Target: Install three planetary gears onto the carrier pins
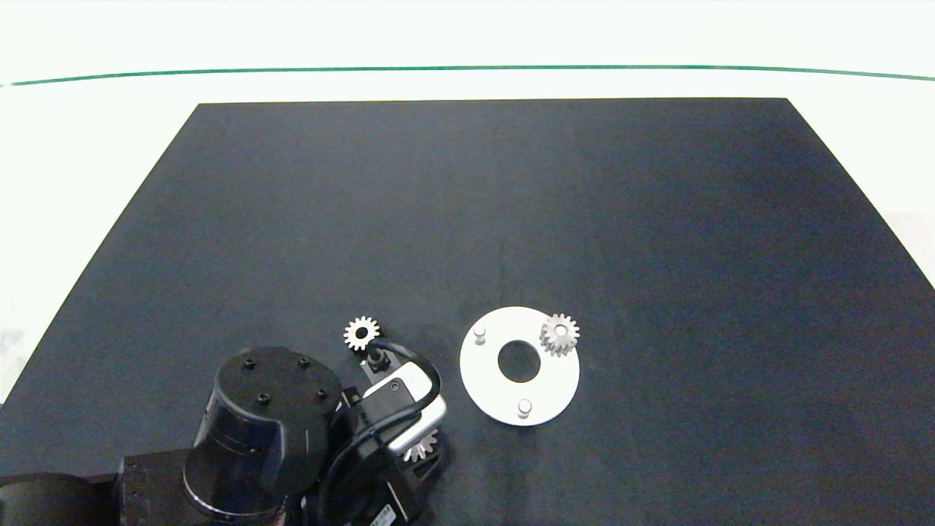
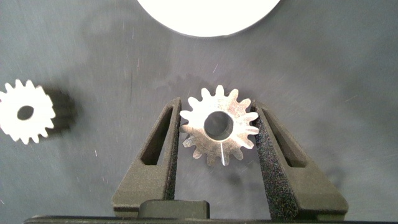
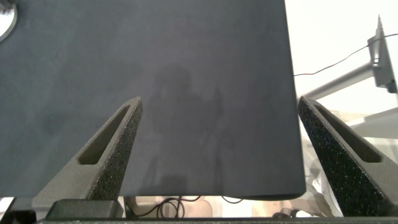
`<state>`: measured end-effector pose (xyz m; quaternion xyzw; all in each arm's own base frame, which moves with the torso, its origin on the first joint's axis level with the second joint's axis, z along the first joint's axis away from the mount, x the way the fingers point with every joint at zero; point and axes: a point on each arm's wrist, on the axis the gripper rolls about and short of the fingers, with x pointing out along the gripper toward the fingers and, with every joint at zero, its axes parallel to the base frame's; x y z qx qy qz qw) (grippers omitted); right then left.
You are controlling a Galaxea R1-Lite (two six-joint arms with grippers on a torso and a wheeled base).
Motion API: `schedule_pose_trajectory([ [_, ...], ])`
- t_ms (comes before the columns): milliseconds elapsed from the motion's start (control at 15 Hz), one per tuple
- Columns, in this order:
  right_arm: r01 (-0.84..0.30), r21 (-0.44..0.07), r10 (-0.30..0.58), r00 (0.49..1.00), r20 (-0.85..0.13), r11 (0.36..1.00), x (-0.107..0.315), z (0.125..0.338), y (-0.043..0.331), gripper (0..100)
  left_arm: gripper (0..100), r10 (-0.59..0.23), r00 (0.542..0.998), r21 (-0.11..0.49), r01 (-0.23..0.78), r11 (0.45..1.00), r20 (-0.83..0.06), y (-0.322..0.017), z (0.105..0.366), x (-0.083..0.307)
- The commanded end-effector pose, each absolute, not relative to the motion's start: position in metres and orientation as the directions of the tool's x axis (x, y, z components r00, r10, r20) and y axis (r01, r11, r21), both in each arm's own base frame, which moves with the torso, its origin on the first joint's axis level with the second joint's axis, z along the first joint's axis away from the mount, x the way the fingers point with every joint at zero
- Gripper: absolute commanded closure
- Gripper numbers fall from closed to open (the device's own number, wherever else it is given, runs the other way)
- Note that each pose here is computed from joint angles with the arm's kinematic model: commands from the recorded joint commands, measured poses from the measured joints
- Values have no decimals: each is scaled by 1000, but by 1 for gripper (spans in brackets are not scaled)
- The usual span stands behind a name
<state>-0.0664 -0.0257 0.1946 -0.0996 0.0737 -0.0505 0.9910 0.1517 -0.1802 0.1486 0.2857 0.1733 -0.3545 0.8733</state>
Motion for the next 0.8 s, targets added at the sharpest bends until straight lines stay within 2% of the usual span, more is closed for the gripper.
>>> schedule_pose_trajectory([
  [67, 81, -212, -115, 982, -152, 974, -65, 191, -25, 0, 93, -573, 682, 359, 729, 583, -455, -196, 171, 149],
  [400, 80, -213, -113, 982, -151, 974, -65, 191, -25, 0, 93, -608, 667, 365, 745, 559, -430, -234, 165, 152],
  [467, 80, -213, -113, 982, -151, 974, -65, 191, -25, 0, 93, -610, 669, 365, 744, 560, -425, -237, 164, 153],
  [533, 82, -212, -115, 982, -150, 974, -65, 191, -25, 0, 93, -592, 689, 380, 725, 575, -418, -246, 161, 157],
  [800, 82, -212, -115, 982, -150, 974, -65, 191, -25, 0, 93, -591, 684, 384, 730, 565, -428, -257, 157, 159],
])
